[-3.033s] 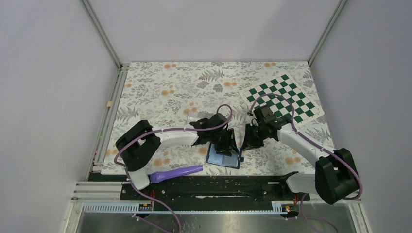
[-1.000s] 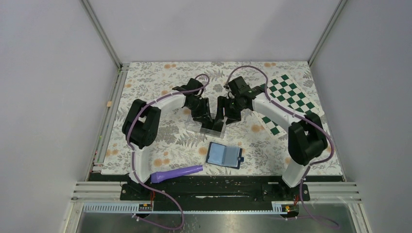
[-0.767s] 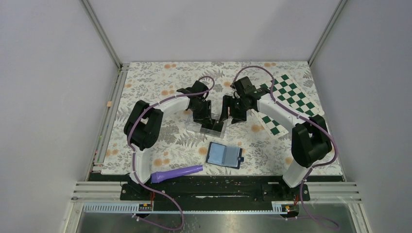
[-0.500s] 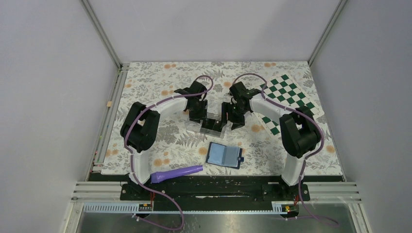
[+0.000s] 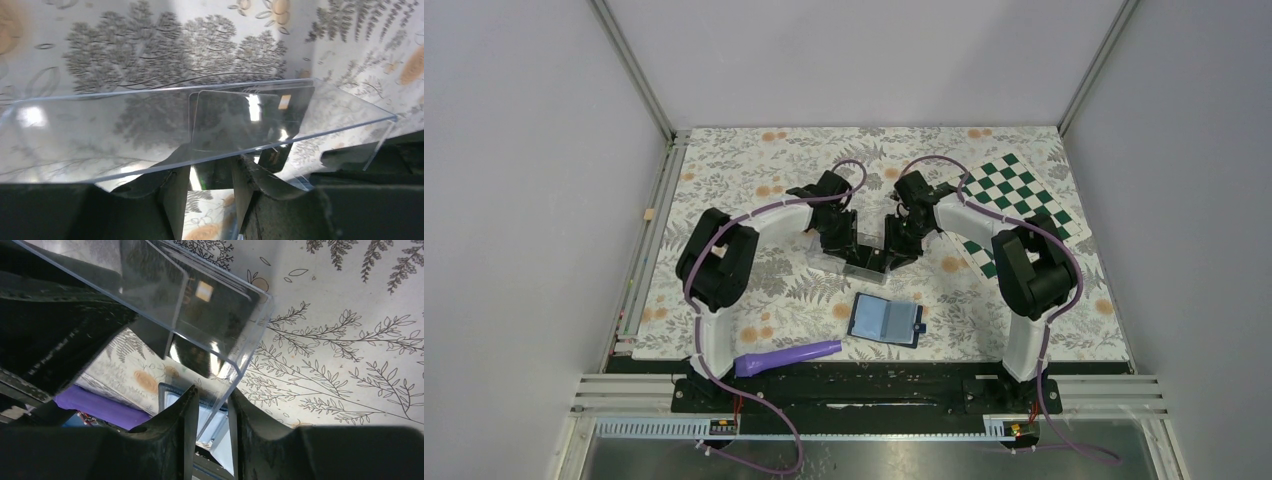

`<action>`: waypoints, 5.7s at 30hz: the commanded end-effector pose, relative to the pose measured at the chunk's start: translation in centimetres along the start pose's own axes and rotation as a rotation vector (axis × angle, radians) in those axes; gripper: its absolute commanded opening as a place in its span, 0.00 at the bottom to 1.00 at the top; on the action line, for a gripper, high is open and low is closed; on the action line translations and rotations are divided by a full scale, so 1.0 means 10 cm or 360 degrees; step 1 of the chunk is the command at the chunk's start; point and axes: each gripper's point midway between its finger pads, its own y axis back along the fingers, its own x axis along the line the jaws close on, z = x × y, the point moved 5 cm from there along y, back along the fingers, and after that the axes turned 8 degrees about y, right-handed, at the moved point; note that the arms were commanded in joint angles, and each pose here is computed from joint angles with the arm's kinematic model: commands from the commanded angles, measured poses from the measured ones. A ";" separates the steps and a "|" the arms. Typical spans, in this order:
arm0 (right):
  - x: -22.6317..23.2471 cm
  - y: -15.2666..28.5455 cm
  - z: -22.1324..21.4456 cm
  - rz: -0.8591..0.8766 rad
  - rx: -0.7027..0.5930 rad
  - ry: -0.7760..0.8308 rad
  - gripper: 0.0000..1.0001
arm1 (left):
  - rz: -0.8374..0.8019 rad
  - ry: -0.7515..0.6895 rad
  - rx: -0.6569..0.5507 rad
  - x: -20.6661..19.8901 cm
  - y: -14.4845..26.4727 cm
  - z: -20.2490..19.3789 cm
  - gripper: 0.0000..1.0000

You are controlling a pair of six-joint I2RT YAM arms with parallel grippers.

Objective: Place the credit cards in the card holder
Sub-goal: Pick up the credit card from the storage box.

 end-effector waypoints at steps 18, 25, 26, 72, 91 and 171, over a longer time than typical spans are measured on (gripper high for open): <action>0.15 0.12 0.11 0.0160 -0.0077 0.0007 0.35 | -0.0468 0.0005 0.0040 -0.52 0.11 -0.12 0.39; 0.13 0.11 0.11 0.0160 -0.0072 0.0005 0.36 | -0.0210 -0.0007 0.0029 -0.33 0.06 -0.10 0.42; 0.13 0.11 0.11 0.0161 -0.0068 0.0003 0.36 | -0.0189 -0.0014 0.0029 -0.32 0.05 -0.10 0.41; 0.12 0.05 0.07 0.0183 -0.0019 -0.0028 0.20 | -0.0194 -0.0229 -0.0183 -0.79 0.38 -0.06 0.01; 0.13 0.04 0.06 0.0200 -0.0004 -0.0031 0.20 | 0.0105 -0.0413 -0.0047 -0.77 0.17 -0.17 0.06; 0.43 1.23 -0.12 0.0421 -0.0447 0.0167 0.70 | -0.0576 -0.0101 -0.0500 -0.93 1.48 -0.20 0.00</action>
